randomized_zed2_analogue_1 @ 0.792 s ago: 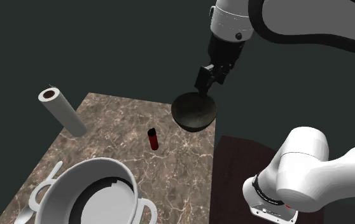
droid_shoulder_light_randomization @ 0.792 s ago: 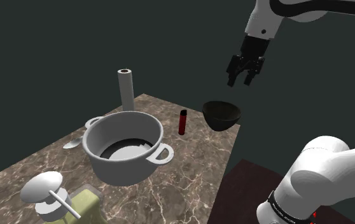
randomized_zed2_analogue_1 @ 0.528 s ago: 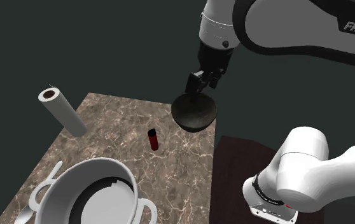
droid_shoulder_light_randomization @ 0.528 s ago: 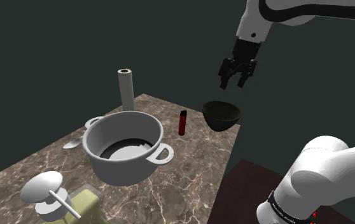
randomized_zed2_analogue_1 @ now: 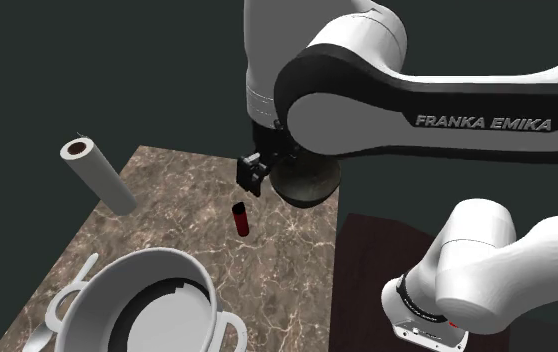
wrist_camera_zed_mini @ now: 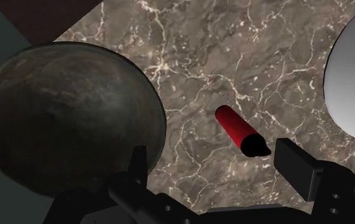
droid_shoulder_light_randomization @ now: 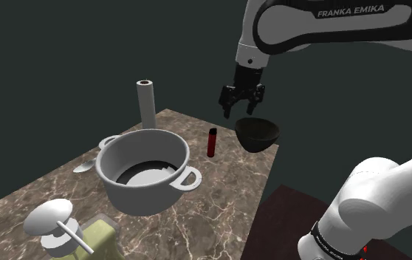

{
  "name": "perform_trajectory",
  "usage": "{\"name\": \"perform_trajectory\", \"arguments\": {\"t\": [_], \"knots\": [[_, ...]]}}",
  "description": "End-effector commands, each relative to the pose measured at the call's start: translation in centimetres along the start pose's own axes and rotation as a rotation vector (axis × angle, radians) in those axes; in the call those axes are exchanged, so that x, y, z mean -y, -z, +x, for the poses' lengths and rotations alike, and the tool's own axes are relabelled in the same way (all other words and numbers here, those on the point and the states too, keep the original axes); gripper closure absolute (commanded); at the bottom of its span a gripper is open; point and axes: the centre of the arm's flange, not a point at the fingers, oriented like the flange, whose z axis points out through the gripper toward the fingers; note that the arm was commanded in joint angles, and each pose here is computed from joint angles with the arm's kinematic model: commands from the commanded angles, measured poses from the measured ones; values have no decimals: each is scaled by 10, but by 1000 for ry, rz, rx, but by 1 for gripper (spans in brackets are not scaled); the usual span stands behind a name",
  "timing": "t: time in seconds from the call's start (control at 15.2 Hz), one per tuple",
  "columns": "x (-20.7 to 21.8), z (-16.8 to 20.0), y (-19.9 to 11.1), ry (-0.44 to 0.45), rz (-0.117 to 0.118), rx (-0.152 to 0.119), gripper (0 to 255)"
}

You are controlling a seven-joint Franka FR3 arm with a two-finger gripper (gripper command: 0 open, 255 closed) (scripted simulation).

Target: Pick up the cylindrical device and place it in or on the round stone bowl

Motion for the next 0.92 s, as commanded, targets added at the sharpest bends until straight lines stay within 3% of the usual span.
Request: {"name": "perform_trajectory", "arguments": {"t": [0.0,0.33,0.86], "knots": [[21,10,-15,-14,-11,1,0],[70,34,-51,-44,-38,4,0],[69,34,-91,-44,-38,4,0]]}}
